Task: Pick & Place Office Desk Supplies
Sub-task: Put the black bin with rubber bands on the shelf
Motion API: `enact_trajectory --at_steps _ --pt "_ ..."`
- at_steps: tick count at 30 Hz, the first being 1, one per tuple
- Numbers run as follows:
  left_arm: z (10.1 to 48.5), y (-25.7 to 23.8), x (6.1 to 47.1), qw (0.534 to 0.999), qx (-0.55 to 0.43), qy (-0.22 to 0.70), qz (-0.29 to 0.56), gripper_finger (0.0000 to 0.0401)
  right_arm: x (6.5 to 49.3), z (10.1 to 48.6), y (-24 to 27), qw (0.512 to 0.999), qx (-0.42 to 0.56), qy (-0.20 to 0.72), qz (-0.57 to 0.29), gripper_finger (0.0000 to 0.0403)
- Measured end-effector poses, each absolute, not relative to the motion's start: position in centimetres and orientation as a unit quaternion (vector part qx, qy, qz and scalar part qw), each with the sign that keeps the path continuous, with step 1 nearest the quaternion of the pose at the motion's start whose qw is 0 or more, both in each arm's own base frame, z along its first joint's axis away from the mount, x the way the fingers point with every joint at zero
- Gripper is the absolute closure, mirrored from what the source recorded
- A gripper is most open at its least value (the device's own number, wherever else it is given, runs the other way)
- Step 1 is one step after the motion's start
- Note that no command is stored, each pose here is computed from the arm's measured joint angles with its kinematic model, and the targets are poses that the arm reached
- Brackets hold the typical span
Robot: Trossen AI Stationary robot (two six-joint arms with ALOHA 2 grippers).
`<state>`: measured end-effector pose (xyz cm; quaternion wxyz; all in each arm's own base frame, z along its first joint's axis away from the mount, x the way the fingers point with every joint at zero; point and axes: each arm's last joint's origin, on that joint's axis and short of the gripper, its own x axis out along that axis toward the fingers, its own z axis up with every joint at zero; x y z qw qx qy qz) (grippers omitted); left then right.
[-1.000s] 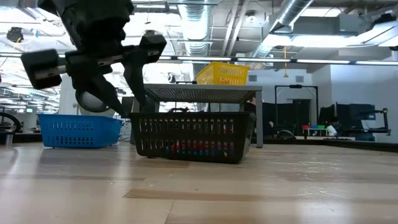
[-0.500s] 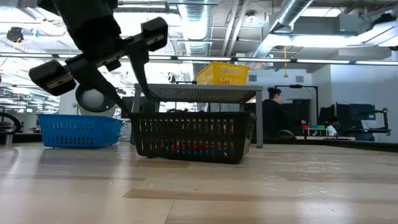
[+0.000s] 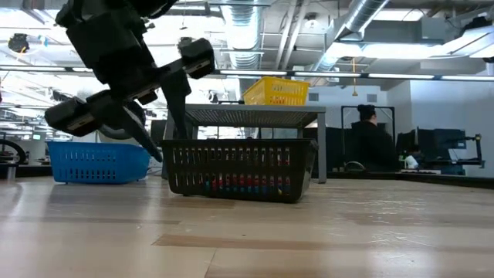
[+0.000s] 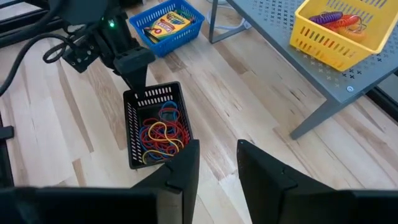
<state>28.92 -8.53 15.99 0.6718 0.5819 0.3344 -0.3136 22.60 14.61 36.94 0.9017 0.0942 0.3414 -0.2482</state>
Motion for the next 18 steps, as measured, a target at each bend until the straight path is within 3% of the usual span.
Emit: enact_trajectory --at_steps 9,18 --pt "16.1 -7.9 29.7 0.688 0.579 0.318 -0.3 0.0265 22.8 37.0 14.7 0.905 0.099 0.336 -0.243 0.03" --pt "15.9 -7.6 29.9 0.704 0.555 0.305 -0.321 0.0349 22.6 37.1 15.1 0.908 0.102 0.333 -0.235 0.03"
